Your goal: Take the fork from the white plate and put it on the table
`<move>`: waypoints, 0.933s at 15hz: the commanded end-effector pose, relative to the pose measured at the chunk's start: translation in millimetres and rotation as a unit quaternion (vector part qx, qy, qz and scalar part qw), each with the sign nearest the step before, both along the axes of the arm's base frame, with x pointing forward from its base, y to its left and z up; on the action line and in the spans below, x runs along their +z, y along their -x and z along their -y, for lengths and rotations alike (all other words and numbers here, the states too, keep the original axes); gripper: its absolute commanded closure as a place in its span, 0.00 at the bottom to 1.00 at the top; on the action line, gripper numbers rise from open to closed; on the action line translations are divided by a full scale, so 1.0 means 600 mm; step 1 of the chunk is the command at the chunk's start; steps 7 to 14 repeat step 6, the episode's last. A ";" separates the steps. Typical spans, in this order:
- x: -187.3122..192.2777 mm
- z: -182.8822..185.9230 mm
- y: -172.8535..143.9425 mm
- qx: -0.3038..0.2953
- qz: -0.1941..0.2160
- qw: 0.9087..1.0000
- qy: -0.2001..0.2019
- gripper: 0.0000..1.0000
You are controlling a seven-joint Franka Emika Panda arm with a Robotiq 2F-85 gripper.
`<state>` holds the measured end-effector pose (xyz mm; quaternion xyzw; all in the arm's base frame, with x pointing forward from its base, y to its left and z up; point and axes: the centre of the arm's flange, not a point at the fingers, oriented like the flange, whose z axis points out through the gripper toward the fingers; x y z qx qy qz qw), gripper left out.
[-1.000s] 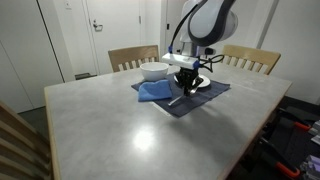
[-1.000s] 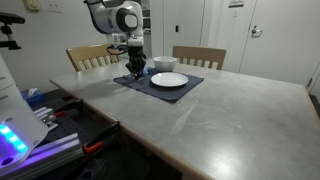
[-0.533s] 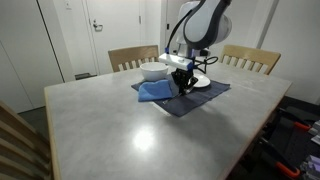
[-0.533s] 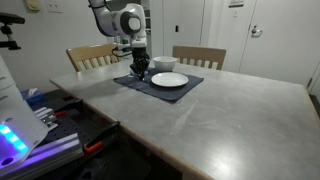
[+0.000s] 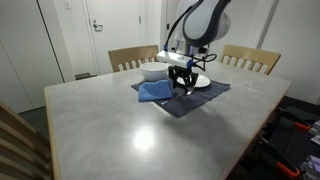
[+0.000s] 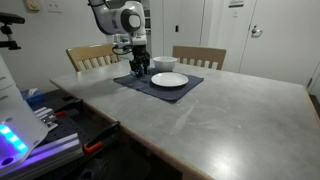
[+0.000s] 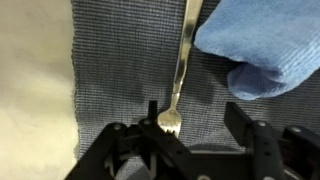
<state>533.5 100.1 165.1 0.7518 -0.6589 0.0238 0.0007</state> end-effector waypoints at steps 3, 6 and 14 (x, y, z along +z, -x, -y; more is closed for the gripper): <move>0.056 0.011 0.027 0.025 -0.004 1.000 0.009 0.00; 0.069 0.012 0.026 0.035 0.005 0.999 0.008 0.00; 0.069 0.012 0.026 0.035 0.005 0.999 0.008 0.00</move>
